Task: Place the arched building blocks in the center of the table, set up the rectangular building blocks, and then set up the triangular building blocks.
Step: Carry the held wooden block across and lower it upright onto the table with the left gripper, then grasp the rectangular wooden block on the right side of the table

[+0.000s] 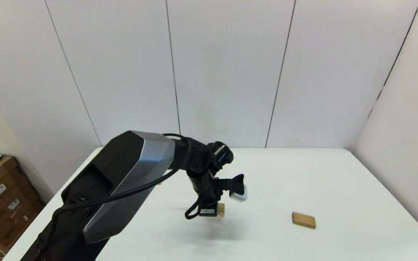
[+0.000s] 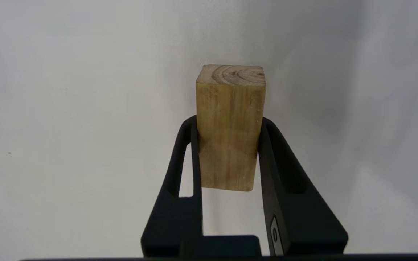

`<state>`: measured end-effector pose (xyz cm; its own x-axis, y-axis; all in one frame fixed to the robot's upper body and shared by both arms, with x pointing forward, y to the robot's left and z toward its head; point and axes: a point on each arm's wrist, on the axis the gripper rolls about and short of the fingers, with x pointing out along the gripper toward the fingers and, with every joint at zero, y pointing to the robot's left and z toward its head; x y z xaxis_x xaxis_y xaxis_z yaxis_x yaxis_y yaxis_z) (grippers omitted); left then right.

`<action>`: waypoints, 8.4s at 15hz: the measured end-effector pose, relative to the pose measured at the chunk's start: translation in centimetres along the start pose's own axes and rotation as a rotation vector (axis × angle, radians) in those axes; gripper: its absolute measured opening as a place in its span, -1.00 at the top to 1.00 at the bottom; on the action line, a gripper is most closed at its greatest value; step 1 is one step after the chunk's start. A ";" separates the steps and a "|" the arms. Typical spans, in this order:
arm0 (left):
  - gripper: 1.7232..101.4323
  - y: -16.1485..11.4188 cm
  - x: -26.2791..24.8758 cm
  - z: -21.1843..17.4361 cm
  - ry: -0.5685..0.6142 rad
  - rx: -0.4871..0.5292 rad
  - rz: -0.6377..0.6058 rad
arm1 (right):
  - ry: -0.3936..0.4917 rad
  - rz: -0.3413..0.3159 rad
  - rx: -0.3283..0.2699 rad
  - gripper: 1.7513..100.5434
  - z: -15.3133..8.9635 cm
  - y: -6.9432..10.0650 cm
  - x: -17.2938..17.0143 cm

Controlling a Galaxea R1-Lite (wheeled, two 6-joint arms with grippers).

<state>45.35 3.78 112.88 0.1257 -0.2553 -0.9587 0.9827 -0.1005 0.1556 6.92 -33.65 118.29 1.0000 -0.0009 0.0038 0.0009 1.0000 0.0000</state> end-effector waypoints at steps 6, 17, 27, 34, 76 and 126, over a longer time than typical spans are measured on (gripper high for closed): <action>0.50 0.0 0.8 0.2 0.019 -0.037 0.020 | 0.000 0.000 0.000 -0.95 0.0 0.0 0.0; 0.50 -0.3 1.8 1.4 0.019 -0.038 0.064 | 0.000 0.000 0.000 -0.95 0.0 0.0 0.0; 0.50 -0.4 2.2 1.6 0.053 -0.031 0.098 | 0.000 0.000 0.000 -0.95 0.0 0.0 0.0; 0.50 -0.4 2.2 1.5 0.055 -0.031 0.096 | 0.000 0.000 0.000 -0.95 0.0 0.0 0.0; -0.91 -42.8 -37.0 -18.5 0.043 -1.194 1.209 | 0.000 0.000 0.000 -0.95 0.0 0.0 0.0; -0.93 -39.9 -17.4 -21.9 -0.824 -1.102 1.283 | 0.000 0.000 0.000 -0.95 0.0 0.0 0.0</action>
<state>6.90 33.28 118.15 0.9994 -0.0345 -0.0079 0.0349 0.9971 0.0669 6.92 -33.65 118.29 1.0000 -0.0013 0.0034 0.0013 1.0000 0.0000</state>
